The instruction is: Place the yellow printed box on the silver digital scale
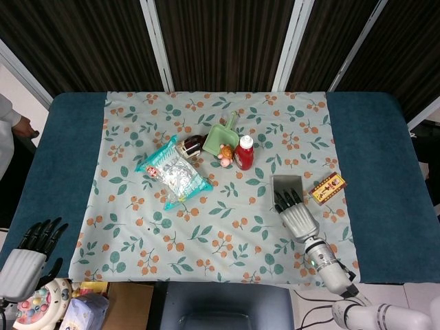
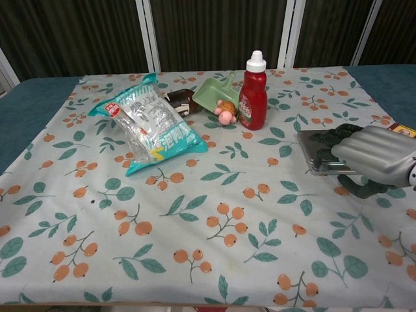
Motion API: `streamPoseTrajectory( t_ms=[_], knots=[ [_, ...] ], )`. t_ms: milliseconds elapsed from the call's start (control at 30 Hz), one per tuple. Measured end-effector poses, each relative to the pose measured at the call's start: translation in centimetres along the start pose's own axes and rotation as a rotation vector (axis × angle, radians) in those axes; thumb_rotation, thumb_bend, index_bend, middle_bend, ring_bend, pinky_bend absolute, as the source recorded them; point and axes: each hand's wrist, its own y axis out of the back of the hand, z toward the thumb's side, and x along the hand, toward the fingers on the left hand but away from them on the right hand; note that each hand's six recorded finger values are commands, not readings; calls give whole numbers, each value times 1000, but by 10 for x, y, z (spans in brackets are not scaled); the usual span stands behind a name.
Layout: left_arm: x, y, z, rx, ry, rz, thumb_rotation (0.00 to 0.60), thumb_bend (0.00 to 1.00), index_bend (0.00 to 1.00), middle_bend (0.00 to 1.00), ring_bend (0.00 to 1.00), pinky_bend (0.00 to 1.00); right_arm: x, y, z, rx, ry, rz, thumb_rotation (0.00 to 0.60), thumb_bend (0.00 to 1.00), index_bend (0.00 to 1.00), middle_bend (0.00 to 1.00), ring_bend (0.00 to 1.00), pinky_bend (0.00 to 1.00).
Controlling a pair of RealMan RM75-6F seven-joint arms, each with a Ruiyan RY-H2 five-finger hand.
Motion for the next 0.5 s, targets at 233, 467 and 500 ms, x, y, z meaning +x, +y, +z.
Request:
streamPoseTrajectory(
  t_ms=[233,467,500],
  knots=[
    [-1,0,0,0,1,0,600,450,0,0,0,117,-1,-5,0,6,-3,18,600,718,370,0,0,0],
    [0,1,0,-2,3,3,600,451,0,0,0,117,3,-2,-3,-13,-7,1,600,718,348,0,0,0],
    [0,1,0,-3,2,4,600,450,0,0,0,117,5,0,-5,-22,-10,-7,600,719,329,0,0,0]
  ],
)
